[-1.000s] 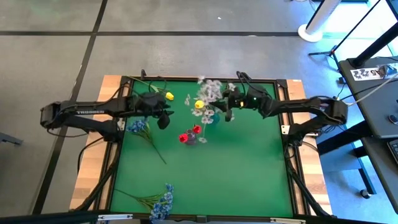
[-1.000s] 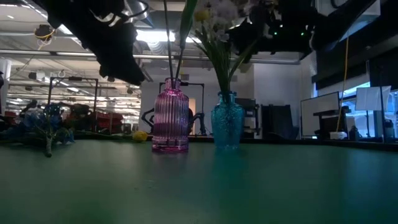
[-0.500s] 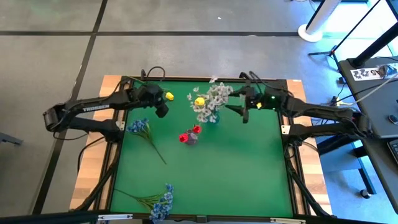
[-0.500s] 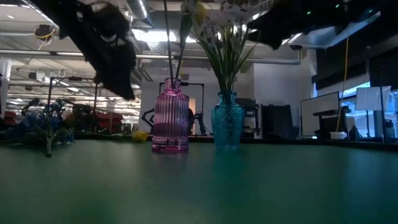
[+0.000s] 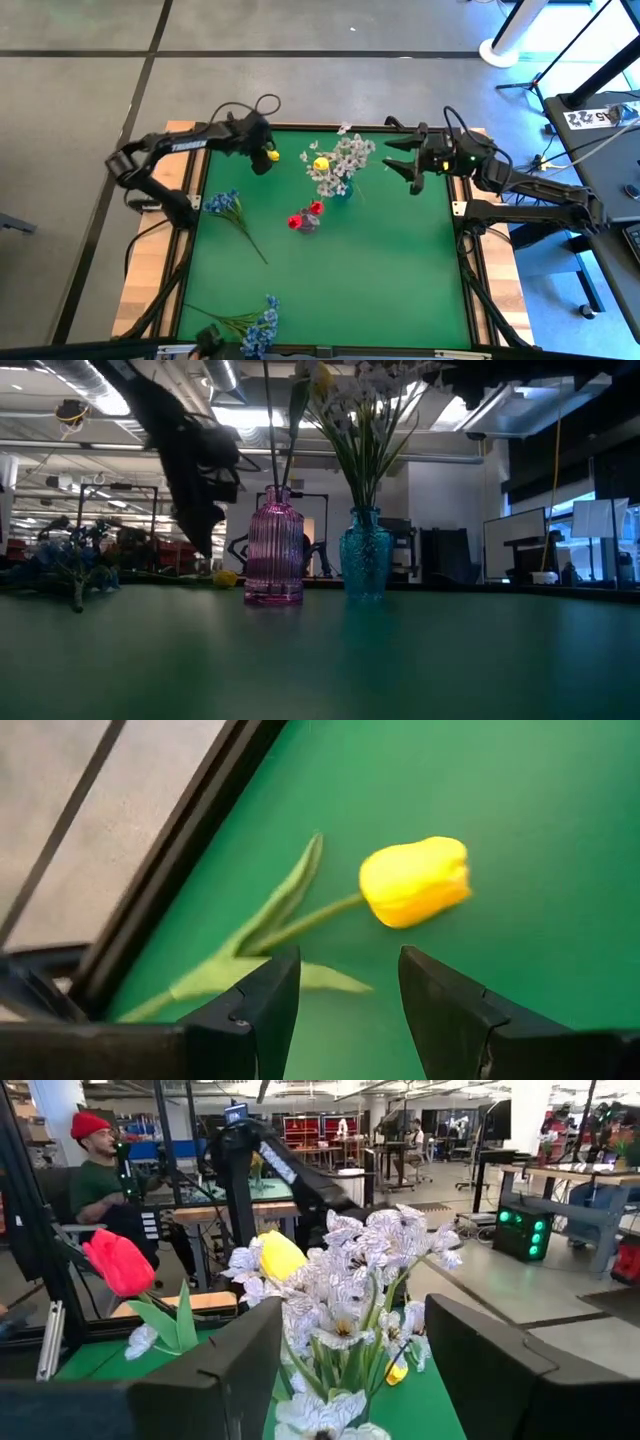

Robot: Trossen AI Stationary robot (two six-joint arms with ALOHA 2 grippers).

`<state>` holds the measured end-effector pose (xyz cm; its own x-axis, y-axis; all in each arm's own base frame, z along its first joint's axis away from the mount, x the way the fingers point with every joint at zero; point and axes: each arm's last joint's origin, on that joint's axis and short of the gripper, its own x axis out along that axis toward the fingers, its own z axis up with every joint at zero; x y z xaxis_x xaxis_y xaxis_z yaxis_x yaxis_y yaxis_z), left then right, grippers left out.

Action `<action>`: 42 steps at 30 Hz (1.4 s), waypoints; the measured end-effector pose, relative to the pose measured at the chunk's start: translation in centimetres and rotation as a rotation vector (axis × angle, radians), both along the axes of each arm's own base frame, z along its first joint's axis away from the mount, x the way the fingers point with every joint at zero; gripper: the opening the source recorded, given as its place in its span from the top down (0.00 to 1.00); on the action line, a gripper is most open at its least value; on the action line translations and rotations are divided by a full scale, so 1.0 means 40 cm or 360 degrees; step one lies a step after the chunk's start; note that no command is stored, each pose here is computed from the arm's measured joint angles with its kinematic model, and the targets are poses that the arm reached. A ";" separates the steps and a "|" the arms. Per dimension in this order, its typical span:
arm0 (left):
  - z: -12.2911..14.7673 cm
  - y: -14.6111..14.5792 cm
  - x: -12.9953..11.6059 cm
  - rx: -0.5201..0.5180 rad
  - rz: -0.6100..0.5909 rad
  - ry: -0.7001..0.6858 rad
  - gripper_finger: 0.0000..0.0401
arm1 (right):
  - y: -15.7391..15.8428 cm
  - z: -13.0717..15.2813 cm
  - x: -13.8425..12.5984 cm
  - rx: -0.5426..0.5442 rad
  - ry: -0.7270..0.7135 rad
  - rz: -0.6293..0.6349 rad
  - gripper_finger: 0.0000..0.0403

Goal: Sort flowers into vase by color
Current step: Put the white flowers into the blue vase, then put the yellow tulip into the blue vase

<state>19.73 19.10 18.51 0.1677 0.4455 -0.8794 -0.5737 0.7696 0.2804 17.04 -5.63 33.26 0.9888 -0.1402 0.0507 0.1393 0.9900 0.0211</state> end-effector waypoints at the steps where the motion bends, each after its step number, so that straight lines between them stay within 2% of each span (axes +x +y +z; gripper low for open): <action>1: -0.003 0.015 0.004 -0.0011 -0.0026 0.0041 0.58 | 0.000 -0.002 0.000 0.0016 0.0015 0.0000 0.40; 5: -0.039 0.071 0.014 -0.0105 -0.0142 0.0213 0.58 | 0.000 -0.025 0.000 0.0082 0.0152 -0.0004 0.40; 9: -0.065 0.131 0.022 -0.0169 -0.0164 0.0234 0.58 | 0.000 -0.047 -0.001 0.0142 0.0287 -0.0006 0.40; 17: -0.122 0.159 0.019 -0.0274 -0.0202 0.0336 0.60 | 0.001 -0.054 -0.002 0.0160 0.0329 -0.0006 0.40; 20: -0.120 0.156 0.021 -0.0286 -0.0163 0.0301 0.67 | 0.001 -0.054 -0.002 0.0149 0.0330 -0.0006 0.40; 25: -0.116 0.145 0.028 -0.0300 -0.0099 0.0254 0.92 | 0.001 -0.052 -0.002 0.0143 0.0319 -0.0005 0.40; 27: -0.107 0.137 0.036 -0.0271 -0.0077 0.0237 0.97 | 0.001 -0.051 -0.002 0.0130 0.0315 -0.0004 0.40; 30: -0.059 0.118 0.051 -0.0143 -0.0064 0.0189 0.97 | 0.018 -0.045 0.004 0.0058 0.0289 0.0040 0.40; 34: 0.043 0.070 0.060 0.0096 -0.0068 0.0136 0.99 | 0.064 -0.032 0.017 -0.0053 0.0215 0.0120 0.40; 38: 0.179 -0.003 0.031 0.0316 -0.0049 -0.0041 0.99 | 0.124 -0.014 0.024 -0.0120 0.0099 0.0244 0.40; 42: 0.297 -0.122 -0.020 0.0357 -0.0100 -0.0330 0.99 | 0.190 -0.009 0.022 -0.0142 0.0060 0.0365 0.40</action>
<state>18.95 14.20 30.38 0.3668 0.6075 -0.7046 -0.5897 0.7376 0.3289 17.91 1.99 32.89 0.9957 0.0917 0.0152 -0.0905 0.9935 -0.0685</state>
